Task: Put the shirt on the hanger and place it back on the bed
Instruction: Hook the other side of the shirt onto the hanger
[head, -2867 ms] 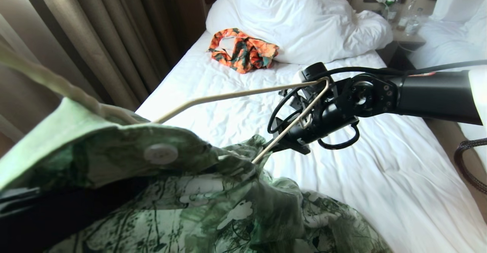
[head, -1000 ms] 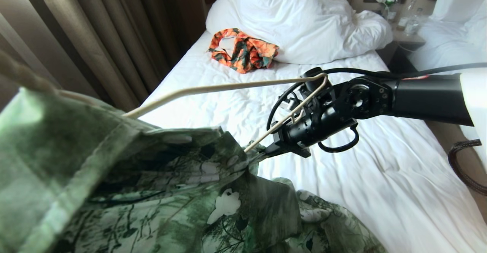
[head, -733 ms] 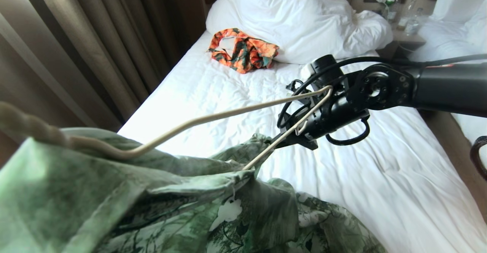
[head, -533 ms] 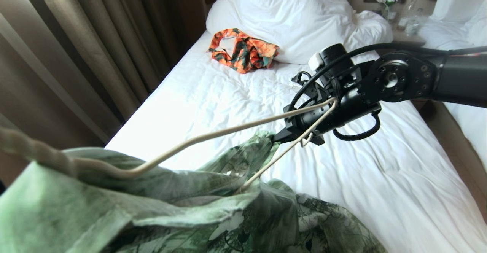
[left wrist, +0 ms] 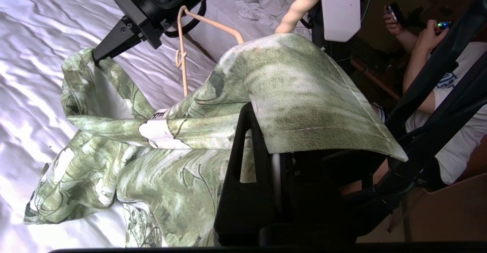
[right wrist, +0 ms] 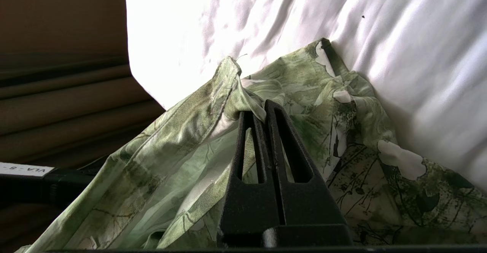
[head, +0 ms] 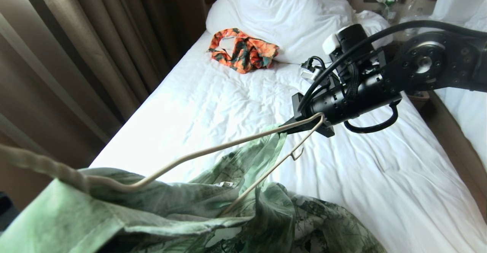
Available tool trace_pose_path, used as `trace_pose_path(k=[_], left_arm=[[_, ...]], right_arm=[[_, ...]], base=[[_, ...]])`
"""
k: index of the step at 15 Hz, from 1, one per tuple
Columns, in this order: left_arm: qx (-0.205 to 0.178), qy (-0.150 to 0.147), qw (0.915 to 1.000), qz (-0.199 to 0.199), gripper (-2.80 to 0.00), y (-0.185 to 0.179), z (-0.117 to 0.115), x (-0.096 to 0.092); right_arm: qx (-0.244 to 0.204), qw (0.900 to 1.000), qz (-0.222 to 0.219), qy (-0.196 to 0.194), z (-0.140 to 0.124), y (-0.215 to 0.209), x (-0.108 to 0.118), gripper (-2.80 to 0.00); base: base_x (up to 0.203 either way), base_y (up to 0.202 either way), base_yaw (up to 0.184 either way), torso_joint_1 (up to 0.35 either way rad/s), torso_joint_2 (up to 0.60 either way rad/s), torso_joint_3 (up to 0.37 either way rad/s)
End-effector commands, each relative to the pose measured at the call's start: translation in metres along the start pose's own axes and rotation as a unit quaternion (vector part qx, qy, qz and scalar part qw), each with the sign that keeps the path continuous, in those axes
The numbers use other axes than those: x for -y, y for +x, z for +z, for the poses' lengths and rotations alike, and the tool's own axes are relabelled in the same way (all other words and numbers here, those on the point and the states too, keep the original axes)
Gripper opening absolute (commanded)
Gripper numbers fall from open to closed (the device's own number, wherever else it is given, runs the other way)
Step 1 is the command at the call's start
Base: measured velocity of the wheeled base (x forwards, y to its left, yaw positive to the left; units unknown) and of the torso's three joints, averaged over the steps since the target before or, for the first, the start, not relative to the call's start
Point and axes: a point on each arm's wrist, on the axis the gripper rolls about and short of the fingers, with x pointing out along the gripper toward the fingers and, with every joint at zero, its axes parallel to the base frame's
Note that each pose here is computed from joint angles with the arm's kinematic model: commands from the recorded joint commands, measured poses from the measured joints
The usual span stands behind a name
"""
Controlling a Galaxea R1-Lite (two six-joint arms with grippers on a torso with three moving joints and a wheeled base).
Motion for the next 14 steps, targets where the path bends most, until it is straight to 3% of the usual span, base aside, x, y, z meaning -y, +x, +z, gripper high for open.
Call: trace_pose_path(k=[1,6,10,14], left_arm=[[0.008,-0.001,0.9999,0.007,-2.8,-0.004,0.001,-0.001],[0.008,0.004,0.9988,0.048,-2.8,-0.004,0.0,-0.008],[-0.031,0.006,0.998,0.055,-2.8,-0.001,-0.012,-0.01],[-0.067,0.012,0.9951,0.072,-2.8,0.014,-0.024,-0.013]], right_arm=[[0.013,1.0,0.001,0.012,-0.001,-0.013,-0.006,-2.8],[0.041,0.999,-0.027,0.021,0.002,-0.023,-0.005,-2.8],[0.054,0.996,-0.061,0.032,0.003,-0.026,0.005,-2.8],[0.063,0.995,-0.068,0.04,0.003,-0.038,0.011,-2.8]], base=[[0.0,0.0,0.0,0.0,0.0,0.0],[0.0,0.0,0.0,0.0,0.0,0.0],[0.0,0.0,0.0,0.0,0.0,0.0],[0.0,0.0,0.0,0.0,0.0,0.0]])
